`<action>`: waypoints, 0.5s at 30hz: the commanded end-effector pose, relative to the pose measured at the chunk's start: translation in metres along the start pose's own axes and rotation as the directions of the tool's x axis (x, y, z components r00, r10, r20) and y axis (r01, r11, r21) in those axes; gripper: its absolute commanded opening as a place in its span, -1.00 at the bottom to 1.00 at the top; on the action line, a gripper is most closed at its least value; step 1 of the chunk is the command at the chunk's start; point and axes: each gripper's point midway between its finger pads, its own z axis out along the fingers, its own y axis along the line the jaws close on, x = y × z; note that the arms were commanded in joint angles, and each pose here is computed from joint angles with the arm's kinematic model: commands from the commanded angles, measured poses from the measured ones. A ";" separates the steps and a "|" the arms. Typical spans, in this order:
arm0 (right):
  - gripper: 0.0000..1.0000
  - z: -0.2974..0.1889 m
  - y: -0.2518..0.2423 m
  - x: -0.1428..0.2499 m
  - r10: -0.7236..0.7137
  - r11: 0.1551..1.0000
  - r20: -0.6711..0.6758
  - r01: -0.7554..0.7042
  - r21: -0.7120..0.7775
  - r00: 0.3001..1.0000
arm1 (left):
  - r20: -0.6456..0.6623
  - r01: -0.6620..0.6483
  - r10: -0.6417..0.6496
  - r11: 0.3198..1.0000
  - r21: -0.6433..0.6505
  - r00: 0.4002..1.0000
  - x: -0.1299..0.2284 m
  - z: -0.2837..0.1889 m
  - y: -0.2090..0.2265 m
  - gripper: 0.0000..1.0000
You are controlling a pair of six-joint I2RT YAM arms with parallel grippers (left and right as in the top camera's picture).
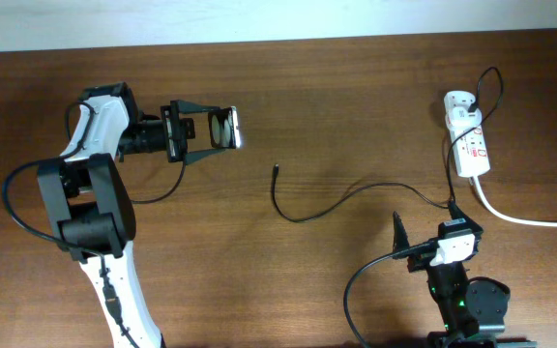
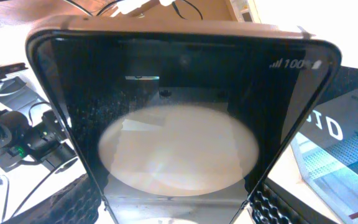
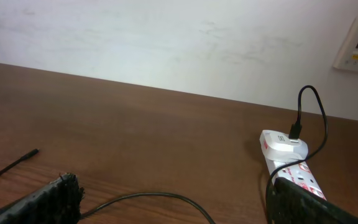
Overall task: Plug charger to phone and switch on socket
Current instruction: 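Rotate the held phone upright with the left gripper, bottom edge facing right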
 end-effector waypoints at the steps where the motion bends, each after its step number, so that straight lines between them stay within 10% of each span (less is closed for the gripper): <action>1: 0.97 0.000 0.002 0.002 0.008 1.000 -0.002 -0.008 -0.004 1.000 | -0.014 0.018 -0.017 0.999 0.042 1.000 -0.001 -0.003 -0.008 -0.54; 15: 0.97 0.000 0.002 0.002 0.008 1.000 -0.002 -0.008 -0.004 1.000 | -0.008 0.018 -0.018 1.000 0.025 1.000 -0.002 -0.003 -0.005 -0.64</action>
